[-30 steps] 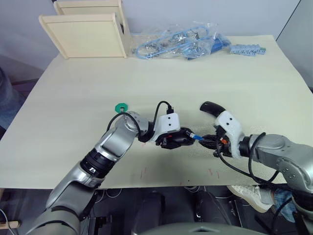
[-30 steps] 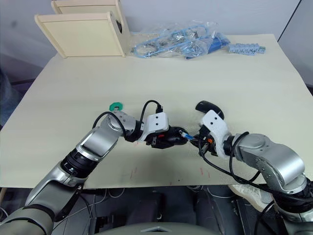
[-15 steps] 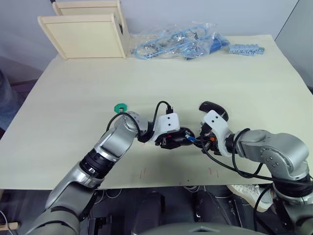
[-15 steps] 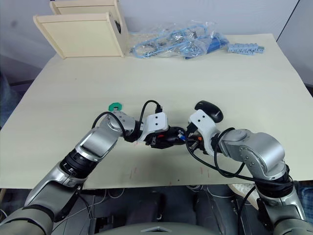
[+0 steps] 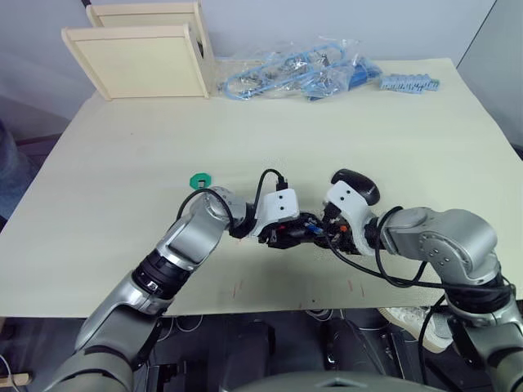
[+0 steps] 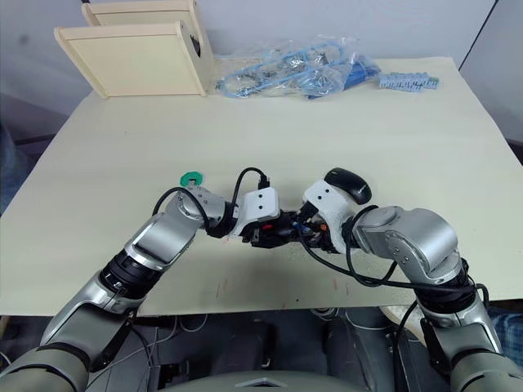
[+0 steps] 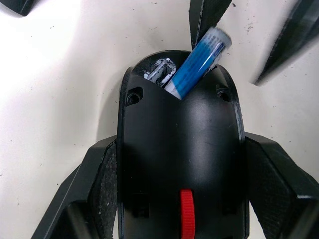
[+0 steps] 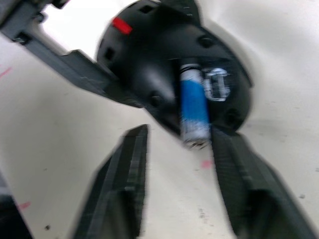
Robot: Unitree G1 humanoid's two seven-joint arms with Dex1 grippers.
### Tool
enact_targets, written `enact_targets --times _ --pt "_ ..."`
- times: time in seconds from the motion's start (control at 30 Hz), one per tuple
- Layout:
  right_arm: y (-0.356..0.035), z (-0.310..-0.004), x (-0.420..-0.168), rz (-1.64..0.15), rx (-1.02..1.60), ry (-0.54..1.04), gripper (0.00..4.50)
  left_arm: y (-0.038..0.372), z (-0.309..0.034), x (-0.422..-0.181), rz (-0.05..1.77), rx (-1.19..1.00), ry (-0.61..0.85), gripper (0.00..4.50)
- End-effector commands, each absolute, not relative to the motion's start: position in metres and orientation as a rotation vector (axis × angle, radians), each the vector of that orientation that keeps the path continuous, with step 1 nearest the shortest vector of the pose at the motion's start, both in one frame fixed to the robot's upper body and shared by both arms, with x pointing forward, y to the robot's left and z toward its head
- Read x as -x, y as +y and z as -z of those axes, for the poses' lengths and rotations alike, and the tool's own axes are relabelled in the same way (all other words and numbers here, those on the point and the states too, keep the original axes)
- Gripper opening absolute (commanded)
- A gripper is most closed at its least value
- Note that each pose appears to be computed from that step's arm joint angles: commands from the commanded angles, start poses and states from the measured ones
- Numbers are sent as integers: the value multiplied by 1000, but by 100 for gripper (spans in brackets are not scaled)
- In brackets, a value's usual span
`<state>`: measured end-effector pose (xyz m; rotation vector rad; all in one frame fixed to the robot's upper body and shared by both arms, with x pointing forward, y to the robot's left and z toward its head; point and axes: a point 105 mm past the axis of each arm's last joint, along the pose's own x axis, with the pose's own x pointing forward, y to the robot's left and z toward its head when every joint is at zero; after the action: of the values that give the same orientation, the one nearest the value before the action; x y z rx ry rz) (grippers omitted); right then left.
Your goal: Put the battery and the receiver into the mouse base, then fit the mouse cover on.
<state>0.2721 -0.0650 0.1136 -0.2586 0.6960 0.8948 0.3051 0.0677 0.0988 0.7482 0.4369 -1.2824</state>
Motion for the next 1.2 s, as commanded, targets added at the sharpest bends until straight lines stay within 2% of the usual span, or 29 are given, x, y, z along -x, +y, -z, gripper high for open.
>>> enact_targets --times 0.03,0.13,0.2,0.27,0.43,0.5,0.6,0.63,0.97,1.1,1.2 --pt "-82 -127 -278 -846 234 631 191 64 -89 -297 1310 -750 463 292" --pt "-93 -130 -272 -855 263 576 191 65 -89 -298 1308 -749 465 292" --pt "-102 -135 -268 -870 326 469 191 65 -88 -298 1306 -751 464 292" --pt "-98 -144 -258 -975 212 320 191 66 -88 -298 1306 -751 466 292" --pt "-97 -138 -259 -985 97 242 191 66 -87 -298 1311 -748 467 292" --pt "-96 -136 -262 -974 55 213 138 66 -87 -298 1312 -747 466 292" --pt "-91 -131 -263 -990 42 190 15 66 -87 -299 1313 -747 466 292" --pt "-89 -130 -264 -995 36 176 6 66 -87 -299 1313 -747 466 292" --pt "-74 -109 -272 -1008 23 129 6 67 -87 -298 1305 -743 470 292" --pt "-72 -98 -272 -1010 36 150 6 67 -87 -298 1301 -741 471 292" --pt "-73 -77 -275 -994 73 205 6 67 -87 -298 1299 -738 472 292"
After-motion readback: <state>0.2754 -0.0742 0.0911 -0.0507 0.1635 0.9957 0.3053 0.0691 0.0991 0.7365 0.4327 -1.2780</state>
